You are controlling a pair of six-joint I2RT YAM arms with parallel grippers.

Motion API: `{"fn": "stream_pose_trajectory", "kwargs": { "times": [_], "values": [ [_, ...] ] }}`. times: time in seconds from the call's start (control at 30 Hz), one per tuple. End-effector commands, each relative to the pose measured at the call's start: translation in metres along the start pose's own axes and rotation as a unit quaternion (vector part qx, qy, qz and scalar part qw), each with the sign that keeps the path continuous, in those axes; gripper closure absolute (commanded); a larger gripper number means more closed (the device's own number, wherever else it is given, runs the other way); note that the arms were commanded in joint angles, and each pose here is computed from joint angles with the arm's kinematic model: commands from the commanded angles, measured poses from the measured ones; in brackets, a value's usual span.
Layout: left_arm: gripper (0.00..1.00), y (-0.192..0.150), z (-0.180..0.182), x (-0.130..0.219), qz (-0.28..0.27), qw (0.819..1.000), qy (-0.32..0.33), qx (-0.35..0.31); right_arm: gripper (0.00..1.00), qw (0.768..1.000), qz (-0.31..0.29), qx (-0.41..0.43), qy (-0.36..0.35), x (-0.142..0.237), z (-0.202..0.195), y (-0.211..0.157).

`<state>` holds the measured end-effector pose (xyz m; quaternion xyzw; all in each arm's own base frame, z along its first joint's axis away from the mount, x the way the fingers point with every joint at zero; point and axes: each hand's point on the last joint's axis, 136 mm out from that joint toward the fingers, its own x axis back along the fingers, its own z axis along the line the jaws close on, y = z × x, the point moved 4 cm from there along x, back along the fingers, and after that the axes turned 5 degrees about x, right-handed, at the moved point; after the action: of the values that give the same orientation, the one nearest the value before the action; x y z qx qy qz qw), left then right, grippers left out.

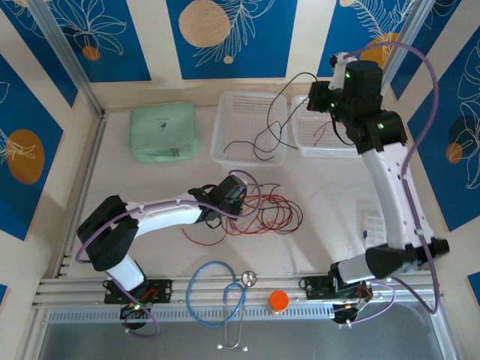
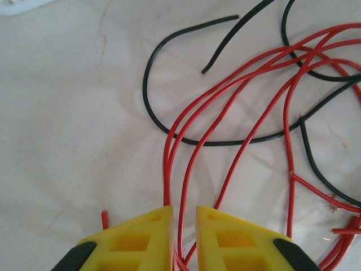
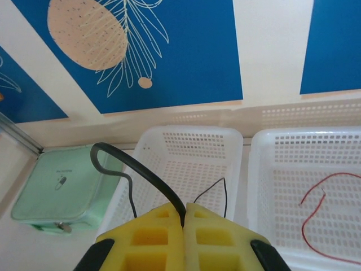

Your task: Untangle the cables

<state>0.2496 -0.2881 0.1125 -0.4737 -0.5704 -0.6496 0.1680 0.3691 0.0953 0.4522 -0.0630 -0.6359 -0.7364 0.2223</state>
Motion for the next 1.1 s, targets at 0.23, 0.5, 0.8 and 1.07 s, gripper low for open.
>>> {"fn": "stream_pose_trajectory", "kwargs": {
  "times": [0.23,0.5,0.8,1.07],
  "values": [
    [0.86,0.009,0.002,0.023,-0.023,1.000,-0.015,0.014,1.00,0.997,0.066,0.023,-0.030,-0.139,-0.007,-0.023],
    [0.78,0.008,0.008,0.040,-0.036,0.999,-0.016,0.025,1.00,0.987,0.150,0.040,-0.047,-0.223,0.003,-0.087],
    [0.57,0.004,0.013,0.057,-0.036,0.999,-0.016,0.034,0.94,0.966,0.243,0.005,-0.085,-0.260,-0.007,-0.158],
    [0.45,-0.002,0.008,0.063,-0.012,0.998,-0.040,0.036,0.59,0.959,0.272,0.009,-0.076,-0.248,0.007,-0.170]
  ]
}}
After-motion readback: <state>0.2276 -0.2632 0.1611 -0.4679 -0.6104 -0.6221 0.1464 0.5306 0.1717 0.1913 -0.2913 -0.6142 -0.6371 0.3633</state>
